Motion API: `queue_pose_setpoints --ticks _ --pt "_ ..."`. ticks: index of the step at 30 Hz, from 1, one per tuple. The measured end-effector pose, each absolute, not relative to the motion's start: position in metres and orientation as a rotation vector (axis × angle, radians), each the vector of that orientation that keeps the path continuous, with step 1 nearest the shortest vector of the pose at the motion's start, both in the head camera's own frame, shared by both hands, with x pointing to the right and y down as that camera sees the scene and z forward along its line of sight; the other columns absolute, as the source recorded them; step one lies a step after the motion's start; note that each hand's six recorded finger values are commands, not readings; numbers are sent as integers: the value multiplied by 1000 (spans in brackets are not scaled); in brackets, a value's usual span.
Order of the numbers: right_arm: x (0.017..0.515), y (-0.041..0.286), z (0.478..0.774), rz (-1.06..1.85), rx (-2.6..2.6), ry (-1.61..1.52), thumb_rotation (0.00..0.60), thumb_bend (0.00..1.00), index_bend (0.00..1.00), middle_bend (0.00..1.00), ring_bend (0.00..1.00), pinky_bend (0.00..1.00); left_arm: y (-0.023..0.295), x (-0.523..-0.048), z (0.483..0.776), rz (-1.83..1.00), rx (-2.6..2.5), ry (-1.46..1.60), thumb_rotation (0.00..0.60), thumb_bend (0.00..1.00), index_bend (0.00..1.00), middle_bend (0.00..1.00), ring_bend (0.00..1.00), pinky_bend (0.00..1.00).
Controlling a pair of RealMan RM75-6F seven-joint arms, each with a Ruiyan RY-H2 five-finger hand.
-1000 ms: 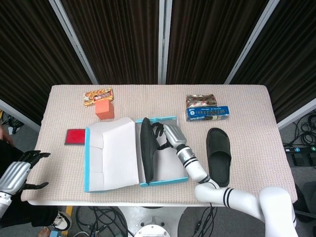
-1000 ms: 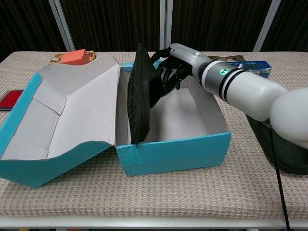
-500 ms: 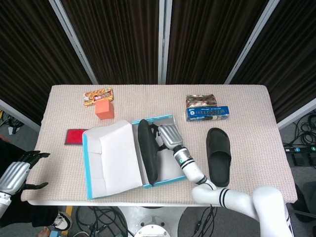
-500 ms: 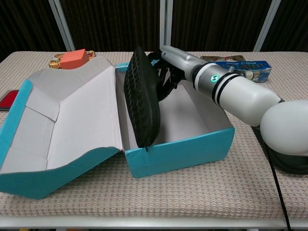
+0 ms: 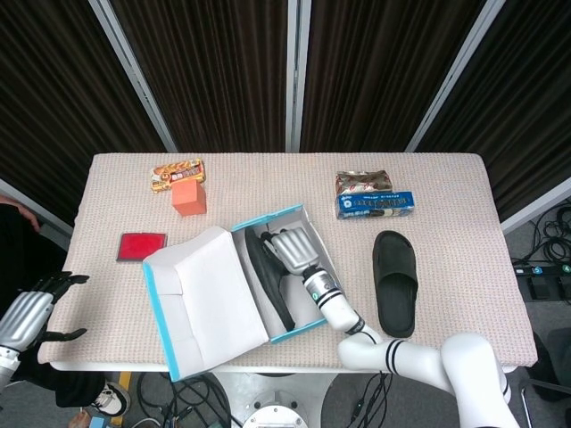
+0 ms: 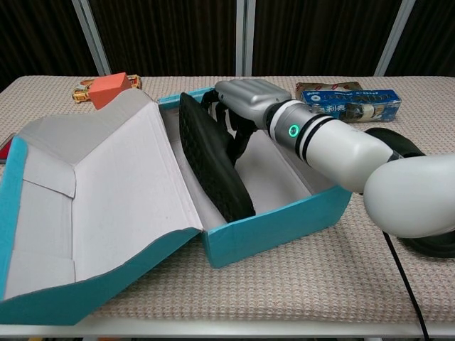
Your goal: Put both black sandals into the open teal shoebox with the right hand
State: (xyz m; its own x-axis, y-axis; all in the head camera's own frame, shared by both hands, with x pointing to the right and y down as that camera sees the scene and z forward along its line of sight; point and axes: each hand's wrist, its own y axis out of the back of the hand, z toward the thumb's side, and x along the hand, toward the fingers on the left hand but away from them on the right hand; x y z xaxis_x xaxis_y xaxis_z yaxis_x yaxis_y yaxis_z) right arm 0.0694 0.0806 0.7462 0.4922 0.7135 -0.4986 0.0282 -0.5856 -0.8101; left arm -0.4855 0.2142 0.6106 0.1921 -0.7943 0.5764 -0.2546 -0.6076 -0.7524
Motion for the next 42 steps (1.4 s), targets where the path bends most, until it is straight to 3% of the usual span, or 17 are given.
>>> queue_pose_setpoints --ticks 9,15,19,27,32,42 --pt "64 83 747 1137 -1977 -628 600 270 536 489 444 622 216 -488 610 -1421 -1974 981 600 21 192 230 113 127" --pt "69 82 745 1153 -2053 -647 600 12 324 348 287 447 216 -487 611 -1420 -1981 979 600 21 192 230 113 127" --pt "77 79 740 1170 -2111 -640 600 0 185 246 175 328 216 -486 611 -1417 -1981 975 600 22 192 229 113 127" --pt "94 71 725 1180 -2181 -698 600 0 70 177 108 265 216 -482 610 -1410 -1980 966 600 21 192 230 113 127" --pt "102 65 705 1146 -2236 -765 600 0 64 178 108 264 215 -481 607 -1406 -1974 964 600 22 192 229 113 127" --pt "160 26 626 1045 -2243 -1030 600 0 63 196 109 260 214 -474 604 -1390 -1970 954 600 21 192 230 113 127"
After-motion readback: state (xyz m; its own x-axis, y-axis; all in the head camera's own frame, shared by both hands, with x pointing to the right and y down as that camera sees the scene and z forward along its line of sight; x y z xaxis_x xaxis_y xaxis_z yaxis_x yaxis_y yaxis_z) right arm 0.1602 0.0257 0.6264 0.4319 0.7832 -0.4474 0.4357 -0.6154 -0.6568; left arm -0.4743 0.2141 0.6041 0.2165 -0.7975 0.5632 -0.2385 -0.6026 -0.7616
